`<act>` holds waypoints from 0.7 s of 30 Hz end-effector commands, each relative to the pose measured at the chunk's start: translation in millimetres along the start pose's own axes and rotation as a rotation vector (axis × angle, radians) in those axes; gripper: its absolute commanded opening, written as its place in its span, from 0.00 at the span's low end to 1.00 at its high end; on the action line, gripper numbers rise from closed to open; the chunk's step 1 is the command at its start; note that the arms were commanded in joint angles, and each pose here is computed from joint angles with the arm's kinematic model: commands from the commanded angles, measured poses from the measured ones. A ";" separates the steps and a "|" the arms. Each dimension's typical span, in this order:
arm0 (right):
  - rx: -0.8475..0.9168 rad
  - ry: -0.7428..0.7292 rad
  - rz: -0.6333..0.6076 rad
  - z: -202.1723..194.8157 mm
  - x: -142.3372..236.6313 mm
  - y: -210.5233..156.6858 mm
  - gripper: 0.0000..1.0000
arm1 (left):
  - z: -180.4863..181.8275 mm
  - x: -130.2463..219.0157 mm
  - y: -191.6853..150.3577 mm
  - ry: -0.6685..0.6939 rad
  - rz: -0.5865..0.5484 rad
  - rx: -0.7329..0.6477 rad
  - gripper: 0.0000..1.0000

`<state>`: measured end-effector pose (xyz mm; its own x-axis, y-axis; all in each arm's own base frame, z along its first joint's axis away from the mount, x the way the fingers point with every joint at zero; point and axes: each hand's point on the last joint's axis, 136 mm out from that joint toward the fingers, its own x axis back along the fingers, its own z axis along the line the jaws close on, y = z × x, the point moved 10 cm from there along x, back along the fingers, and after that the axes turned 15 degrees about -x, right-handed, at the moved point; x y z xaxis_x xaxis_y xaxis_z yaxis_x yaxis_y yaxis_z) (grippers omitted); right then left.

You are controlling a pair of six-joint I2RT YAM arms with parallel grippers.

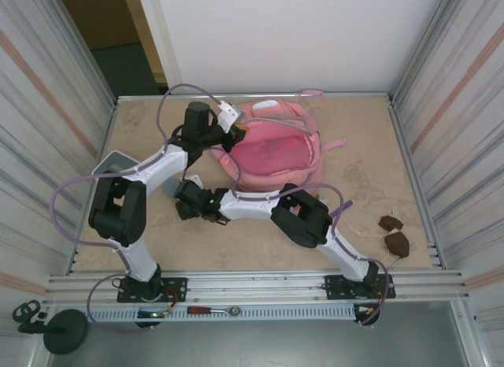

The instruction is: Pack the student bag

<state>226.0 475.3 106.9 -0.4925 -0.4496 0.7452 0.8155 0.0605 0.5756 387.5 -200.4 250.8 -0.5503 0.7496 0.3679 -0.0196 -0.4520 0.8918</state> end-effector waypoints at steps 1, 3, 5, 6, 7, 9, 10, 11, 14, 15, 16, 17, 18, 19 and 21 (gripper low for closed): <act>0.033 -0.069 -0.002 -11.0 1.2 -3.4 0.62 | 2.7 10.0 15.7 0.017 -0.029 -0.017 0.00; 0.051 -0.082 -0.006 -14.2 4.1 -5.9 0.59 | 3.2 10.3 16.1 0.018 -0.029 -0.019 0.00; 0.066 -0.077 -0.007 -15.0 8.2 -6.3 0.56 | 3.2 9.9 15.5 0.018 -0.027 -0.019 0.00; 0.076 -0.072 -0.004 -15.4 9.1 -6.8 0.54 | 3.1 9.7 15.3 0.017 -0.027 -0.019 0.00; 0.090 -0.062 -0.006 -15.4 10.5 -6.8 0.53 | 3.2 9.7 15.1 0.019 -0.025 -0.018 0.00; 0.124 -0.030 0.000 -14.4 13.1 -6.4 0.49 | 2.8 10.2 15.2 0.017 -0.025 -0.018 0.00; 0.139 -0.007 0.009 -13.7 14.7 -6.2 0.46 | 2.4 10.1 14.6 0.017 -0.022 -0.018 0.00; 0.153 0.007 0.015 -14.3 17.8 -5.7 0.45 | 2.4 10.5 14.3 0.018 -0.020 -0.019 0.00; 0.180 0.028 0.020 -21.5 33.4 -6.7 0.44 | 2.7 11.4 15.6 0.019 -0.019 -0.021 0.00; 0.181 0.035 0.015 -24.6 41.1 -6.4 0.43 | 2.6 12.0 16.1 0.019 -0.018 -0.021 0.00; 0.178 0.039 0.012 -31.6 49.7 -7.0 0.42 | 2.5 12.1 16.0 0.019 -0.018 -0.021 0.00; 0.175 0.045 0.015 -39.6 56.7 -8.9 0.41 | 2.3 12.3 15.8 0.018 -0.017 -0.018 0.00; 0.173 0.051 0.012 -46.2 64.9 -8.6 0.40 | 2.7 12.2 16.0 0.021 -0.016 -0.014 0.00; 0.166 0.053 0.011 -54.1 74.3 -8.2 0.38 | 2.9 12.0 15.7 0.023 -0.014 -0.006 0.00; 0.158 0.065 0.013 -68.8 92.5 -6.8 0.35 | 4.0 12.0 17.1 0.027 -0.015 0.007 0.00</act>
<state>193.3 390.0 115.5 -0.4407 -0.4435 0.7804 0.7852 0.2308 0.5746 387.1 -200.5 250.0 -0.5486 0.7481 0.3733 -0.0203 -0.4583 0.8886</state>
